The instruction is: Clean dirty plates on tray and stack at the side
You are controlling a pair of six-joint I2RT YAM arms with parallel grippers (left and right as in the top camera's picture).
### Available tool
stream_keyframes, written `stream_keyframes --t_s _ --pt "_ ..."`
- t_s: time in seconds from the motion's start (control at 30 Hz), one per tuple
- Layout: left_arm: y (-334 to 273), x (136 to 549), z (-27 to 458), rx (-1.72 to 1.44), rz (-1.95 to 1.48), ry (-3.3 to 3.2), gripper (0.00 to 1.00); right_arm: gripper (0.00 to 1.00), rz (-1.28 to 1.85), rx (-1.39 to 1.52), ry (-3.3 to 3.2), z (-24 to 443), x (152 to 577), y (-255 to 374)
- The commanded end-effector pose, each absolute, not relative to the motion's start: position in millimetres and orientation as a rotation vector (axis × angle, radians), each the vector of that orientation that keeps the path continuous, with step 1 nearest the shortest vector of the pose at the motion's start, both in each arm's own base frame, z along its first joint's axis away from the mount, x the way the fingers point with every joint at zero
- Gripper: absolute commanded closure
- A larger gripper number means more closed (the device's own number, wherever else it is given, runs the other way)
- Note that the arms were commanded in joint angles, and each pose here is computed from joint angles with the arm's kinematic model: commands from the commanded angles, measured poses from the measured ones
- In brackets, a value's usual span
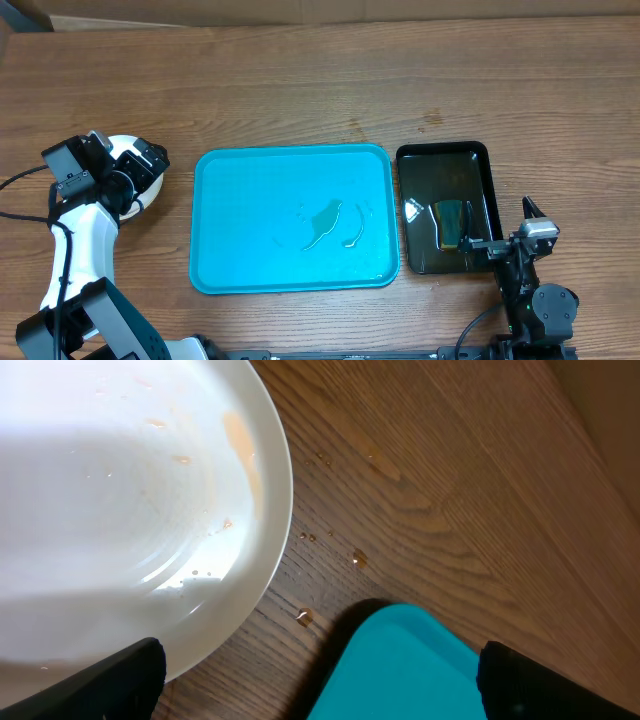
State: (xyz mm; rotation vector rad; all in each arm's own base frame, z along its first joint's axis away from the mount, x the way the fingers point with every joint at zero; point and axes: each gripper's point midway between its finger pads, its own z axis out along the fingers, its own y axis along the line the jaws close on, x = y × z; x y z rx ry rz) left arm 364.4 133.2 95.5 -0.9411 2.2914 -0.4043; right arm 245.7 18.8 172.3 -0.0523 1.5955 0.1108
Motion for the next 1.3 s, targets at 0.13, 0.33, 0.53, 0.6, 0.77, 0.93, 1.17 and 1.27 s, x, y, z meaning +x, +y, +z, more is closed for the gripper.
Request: stream_keyframes --t_s 0.13,0.33,0.53,0.6,0.77,0.93,1.17,1.27 --pt "132.5 363.8 94.1 -0.923 -0.391 2.302 0.00 0.00 0.090 -0.062 1.589 170.9 245.7 16.9" --pt "132.5 363.8 94.1 -0.923 -0.391 2.302 0.00 0.00 0.090 -0.062 1.589 170.9 245.7 16.9" --pt "132.5 363.8 94.1 -0.923 -0.391 2.302 0.00 0.00 0.090 -0.062 1.589 170.9 245.7 16.9" --pt "132.5 363.8 94.1 -0.923 -0.391 2.302 0.00 0.00 0.090 -0.062 1.589 170.9 245.7 16.9" --pt "132.5 363.8 94.1 -0.923 -0.391 2.302 0.00 0.00 0.090 -0.062 1.589 170.9 245.7 16.9" --pt "132.5 363.8 94.1 -0.923 -0.391 2.302 0.00 0.00 0.090 -0.062 1.589 170.9 245.7 16.9" --pt "129.5 364.9 95.8 -0.912 -0.394 2.303 0.00 0.00 0.090 -0.062 1.589 170.9 245.7 16.9" --pt "127.3 365.9 105.6 -0.889 -0.390 2.285 0.00 0.00 0.090 -0.062 1.589 170.9 245.7 16.9"
